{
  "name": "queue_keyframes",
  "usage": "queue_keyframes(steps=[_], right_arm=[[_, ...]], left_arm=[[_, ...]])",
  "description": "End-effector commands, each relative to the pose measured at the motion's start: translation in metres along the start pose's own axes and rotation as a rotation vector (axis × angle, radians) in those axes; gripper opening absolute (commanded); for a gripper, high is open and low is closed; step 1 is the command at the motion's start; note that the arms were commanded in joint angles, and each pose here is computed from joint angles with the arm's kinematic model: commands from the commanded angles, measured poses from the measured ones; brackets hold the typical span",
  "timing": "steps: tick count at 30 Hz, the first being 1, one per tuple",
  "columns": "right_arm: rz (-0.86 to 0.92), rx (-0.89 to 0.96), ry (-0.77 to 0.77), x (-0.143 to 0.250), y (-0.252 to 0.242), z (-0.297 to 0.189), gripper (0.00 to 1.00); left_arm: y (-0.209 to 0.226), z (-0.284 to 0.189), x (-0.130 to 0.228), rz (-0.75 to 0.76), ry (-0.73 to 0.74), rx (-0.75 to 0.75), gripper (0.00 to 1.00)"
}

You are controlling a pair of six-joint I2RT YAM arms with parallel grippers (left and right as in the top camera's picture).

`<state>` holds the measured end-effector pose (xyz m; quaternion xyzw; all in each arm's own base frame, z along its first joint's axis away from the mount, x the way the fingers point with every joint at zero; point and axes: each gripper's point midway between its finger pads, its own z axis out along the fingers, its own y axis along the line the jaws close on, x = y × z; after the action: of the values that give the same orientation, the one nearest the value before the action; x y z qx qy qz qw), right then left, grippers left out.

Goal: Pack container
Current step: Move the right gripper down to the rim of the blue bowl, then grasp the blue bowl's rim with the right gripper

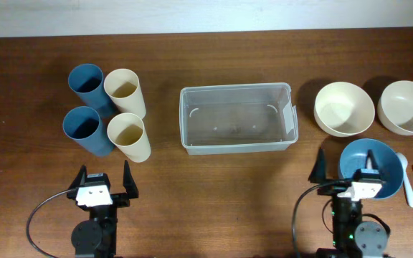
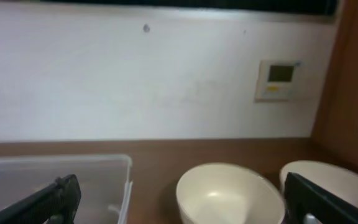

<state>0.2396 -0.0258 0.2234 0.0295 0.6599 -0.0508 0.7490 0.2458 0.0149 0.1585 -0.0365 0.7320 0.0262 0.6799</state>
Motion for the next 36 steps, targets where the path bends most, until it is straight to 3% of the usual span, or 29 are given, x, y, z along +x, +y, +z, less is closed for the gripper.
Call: queue_keyframes(steps=[1, 7, 10, 12, 18, 21, 22, 23, 26, 32, 36], right_arm=[[0.014, 0.188, -0.073, -0.068, -0.033, -0.016, 0.99], [0.072, 0.572, 0.209, -0.09, -0.095, -0.064, 0.99], [0.071, 0.644, 0.417, -0.09, -0.102, -0.084, 0.99], [0.067, 0.611, 0.547, -0.089, -0.096, -0.086, 0.99], [0.142, 0.28, 0.813, -0.063, -0.037, -0.057, 0.99], [0.144, 0.5, 0.874, -0.049, -0.066, -0.057, 0.99], [0.191, 0.639, 0.867, -0.047, -0.081, -0.061, 0.99], [0.331, 0.941, 0.841, -0.039, -0.107, -0.081, 0.99], [0.496, 1.2, 0.857, -0.021, -0.123, -0.1, 0.99], [0.619, 1.297, 1.047, 0.012, -0.137, -0.105, 0.99], [0.653, 1.112, 1.178, 0.038, -0.141, -0.08, 1.0]], left_arm=[[0.003, 0.0, 0.001, 0.019, 0.0, -0.016, 1.0], [0.003, 0.0, 0.001, 0.019, -0.001, -0.016, 1.0], [0.003, 0.0, 0.001, 0.019, -0.001, -0.016, 1.0], [0.003, 0.0, 0.001, 0.019, -0.001, -0.016, 1.0], [0.003, 0.0, 0.001, 0.019, -0.001, -0.016, 1.0], [0.003, 0.0, 0.001, 0.019, -0.001, -0.016, 1.0], [0.003, 0.0, 0.001, 0.019, -0.001, -0.016, 1.0], [0.003, 0.0, 0.001, 0.019, -0.001, -0.016, 1.0], [0.003, 0.0, 0.001, 0.019, 0.0, -0.016, 1.0], [0.003, 0.0, 0.001, 0.019, -0.001, -0.016, 1.0], [0.003, 0.0, 0.001, 0.019, -0.001, -0.016, 1.0]])
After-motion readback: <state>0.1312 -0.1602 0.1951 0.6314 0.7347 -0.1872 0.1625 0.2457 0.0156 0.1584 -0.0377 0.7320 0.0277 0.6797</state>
